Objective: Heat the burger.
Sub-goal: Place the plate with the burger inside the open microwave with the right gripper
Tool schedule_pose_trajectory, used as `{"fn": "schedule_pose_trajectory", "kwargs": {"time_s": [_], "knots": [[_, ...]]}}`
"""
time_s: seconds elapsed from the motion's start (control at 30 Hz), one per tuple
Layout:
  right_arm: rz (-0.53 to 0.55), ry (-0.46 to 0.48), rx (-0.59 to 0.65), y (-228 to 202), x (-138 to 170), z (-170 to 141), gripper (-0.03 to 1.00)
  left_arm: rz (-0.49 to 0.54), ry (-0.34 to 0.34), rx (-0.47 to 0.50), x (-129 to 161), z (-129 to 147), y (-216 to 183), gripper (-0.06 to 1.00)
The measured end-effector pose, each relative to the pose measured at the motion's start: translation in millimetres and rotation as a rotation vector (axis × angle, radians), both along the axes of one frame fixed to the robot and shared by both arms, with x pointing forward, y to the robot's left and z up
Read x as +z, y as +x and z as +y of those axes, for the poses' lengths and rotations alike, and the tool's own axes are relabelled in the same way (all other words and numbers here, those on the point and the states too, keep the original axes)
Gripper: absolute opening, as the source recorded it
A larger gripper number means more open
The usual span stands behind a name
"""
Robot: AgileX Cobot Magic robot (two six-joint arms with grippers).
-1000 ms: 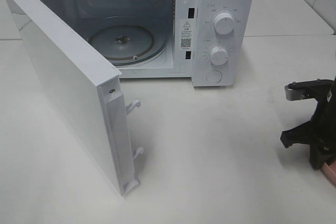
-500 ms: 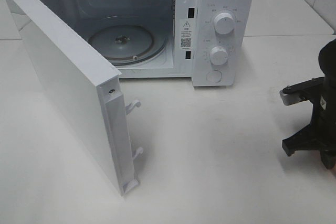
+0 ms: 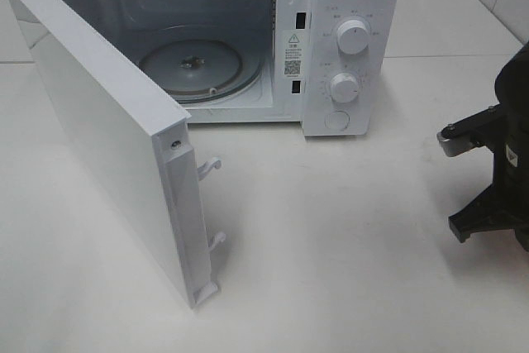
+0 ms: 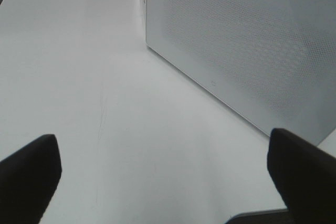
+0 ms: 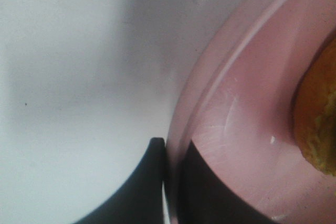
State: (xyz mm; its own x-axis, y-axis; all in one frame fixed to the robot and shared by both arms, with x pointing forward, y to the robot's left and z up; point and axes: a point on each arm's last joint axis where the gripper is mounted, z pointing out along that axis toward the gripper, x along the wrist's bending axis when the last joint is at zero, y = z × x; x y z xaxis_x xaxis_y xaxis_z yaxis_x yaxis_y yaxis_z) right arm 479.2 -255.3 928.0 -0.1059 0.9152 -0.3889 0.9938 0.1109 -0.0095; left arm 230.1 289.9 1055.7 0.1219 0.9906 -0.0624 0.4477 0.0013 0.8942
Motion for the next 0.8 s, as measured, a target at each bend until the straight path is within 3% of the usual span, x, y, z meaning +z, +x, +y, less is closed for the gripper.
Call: {"fn": "schedule_pose_trajectory", "kwargs": {"time_s": [0.8], "knots": [[-0.047, -0.025, 0.176, -60.7, 35.0, 20.0, 0.03, 0.0, 0.0, 0.0, 0.0, 0.0, 0.0, 0.99]]}}
